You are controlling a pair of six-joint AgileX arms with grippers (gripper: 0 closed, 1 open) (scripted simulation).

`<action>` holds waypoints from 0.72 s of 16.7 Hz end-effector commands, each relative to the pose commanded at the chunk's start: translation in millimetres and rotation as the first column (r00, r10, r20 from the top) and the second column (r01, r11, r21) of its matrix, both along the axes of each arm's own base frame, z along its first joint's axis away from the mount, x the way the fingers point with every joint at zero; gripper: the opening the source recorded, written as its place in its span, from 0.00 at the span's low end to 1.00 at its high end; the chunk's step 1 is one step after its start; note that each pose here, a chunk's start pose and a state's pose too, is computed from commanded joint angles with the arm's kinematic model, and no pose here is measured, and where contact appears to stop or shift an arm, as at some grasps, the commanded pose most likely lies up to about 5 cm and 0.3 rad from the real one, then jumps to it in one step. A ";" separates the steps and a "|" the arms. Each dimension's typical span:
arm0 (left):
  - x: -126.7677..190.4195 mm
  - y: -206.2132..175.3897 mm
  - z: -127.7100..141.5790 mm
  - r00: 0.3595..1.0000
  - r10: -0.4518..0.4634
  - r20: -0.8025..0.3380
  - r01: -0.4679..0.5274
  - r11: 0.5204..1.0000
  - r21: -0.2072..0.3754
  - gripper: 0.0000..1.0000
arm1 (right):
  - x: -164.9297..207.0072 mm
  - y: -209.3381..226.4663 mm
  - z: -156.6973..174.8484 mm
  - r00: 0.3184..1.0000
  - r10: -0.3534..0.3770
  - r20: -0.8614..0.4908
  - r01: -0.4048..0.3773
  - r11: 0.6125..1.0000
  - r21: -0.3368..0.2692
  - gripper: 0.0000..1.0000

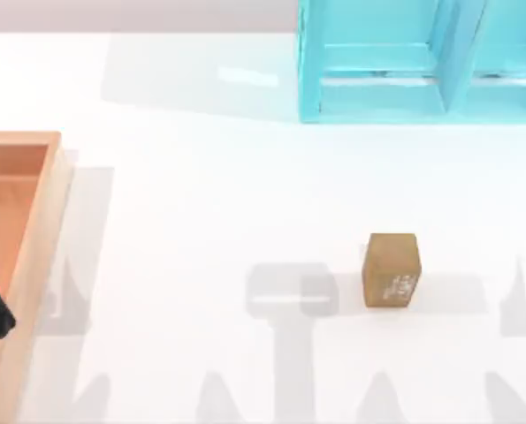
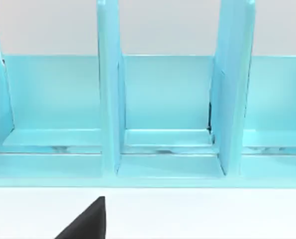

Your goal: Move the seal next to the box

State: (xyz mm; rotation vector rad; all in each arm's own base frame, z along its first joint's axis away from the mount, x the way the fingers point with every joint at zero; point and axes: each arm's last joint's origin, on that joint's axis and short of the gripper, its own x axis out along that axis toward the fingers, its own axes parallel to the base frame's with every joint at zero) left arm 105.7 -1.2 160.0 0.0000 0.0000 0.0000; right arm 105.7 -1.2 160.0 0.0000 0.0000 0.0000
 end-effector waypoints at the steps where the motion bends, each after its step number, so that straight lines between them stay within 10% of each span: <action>1: 0.0 0.0 0.0 1.000 0.000 0.000 0.000 1.000 0.000 1.00 | 0.0 0.0 0.0 1.000 0.000 0.000 0.000 1.000 0.000 1.00; 6: 0.7 -4.3 17.5 0.998 -0.039 -0.053 0.038 0.999 -0.012 1.00 | 0.0 0.0 0.0 1.000 0.000 0.000 0.000 1.000 0.000 1.00; 12: 17.8 -25.5 105.4 0.961 -0.194 -0.196 0.177 0.979 -0.100 1.00 | 0.0 0.0 0.0 1.000 0.000 0.000 0.000 1.000 0.000 1.00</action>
